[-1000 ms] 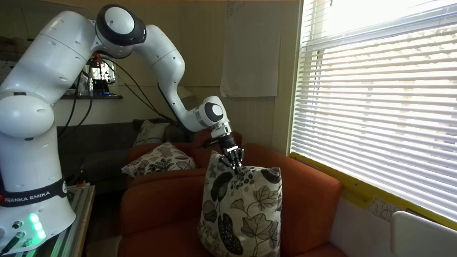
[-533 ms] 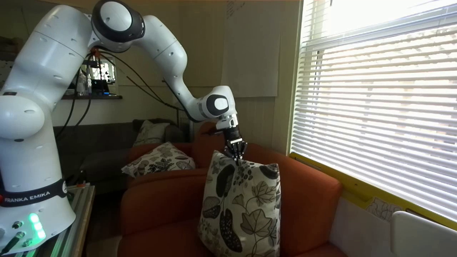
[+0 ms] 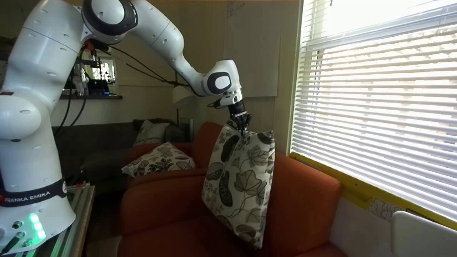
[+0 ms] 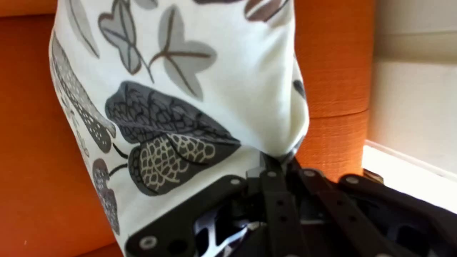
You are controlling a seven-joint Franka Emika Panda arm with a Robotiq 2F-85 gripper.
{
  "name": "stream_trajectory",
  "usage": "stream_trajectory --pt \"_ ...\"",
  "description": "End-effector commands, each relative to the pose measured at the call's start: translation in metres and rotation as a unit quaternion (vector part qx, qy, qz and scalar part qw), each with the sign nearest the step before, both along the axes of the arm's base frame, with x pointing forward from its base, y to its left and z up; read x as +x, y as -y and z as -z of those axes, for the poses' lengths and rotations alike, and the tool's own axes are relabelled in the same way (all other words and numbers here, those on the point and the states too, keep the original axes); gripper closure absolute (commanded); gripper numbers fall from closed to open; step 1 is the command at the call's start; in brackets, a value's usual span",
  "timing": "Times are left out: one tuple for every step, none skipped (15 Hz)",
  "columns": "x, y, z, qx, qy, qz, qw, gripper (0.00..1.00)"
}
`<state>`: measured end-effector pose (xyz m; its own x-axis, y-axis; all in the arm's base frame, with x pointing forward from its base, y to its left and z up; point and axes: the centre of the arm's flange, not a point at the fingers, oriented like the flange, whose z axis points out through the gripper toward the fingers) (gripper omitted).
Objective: Put the pillow on the back of the sofa
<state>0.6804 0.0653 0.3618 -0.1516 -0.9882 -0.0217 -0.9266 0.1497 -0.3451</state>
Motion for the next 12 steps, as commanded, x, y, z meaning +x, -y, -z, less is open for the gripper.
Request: stream_trajectory --pt "0.024 -0.015 -0.087 0.037 0.074 -0.001 0.9965 0.99" --pt "0.030 -0.015 -0.102 0.039 0.085 0.000 0.9956 0.99" --pt "0.036 -0.016 -0.117 0.040 0.098 0.002 0.9944 0.99" --pt "0.043 -0.015 -0.131 0.042 0.106 0.007 0.9934 0.99" --pt "0.049 -0.014 -0.145 0.044 0.116 0.007 0.9923 0.99" --pt "0.055 -0.013 -0.160 0.044 0.125 0.011 0.9911 0.99" --pt "0.061 -0.011 -0.175 0.045 0.134 0.015 0.9899 0.99" --pt "0.066 -0.010 -0.189 0.043 0.145 0.016 0.9884 0.99" --pt "0.071 -0.010 -0.205 0.041 0.157 0.013 0.9866 0.99" --pt "0.075 -0.009 -0.221 0.036 0.171 0.011 0.9845 0.99" --pt "0.080 -0.009 -0.236 0.035 0.183 0.012 0.9825 0.99" --pt "0.085 -0.007 -0.249 0.033 0.192 0.013 0.9808 0.99"
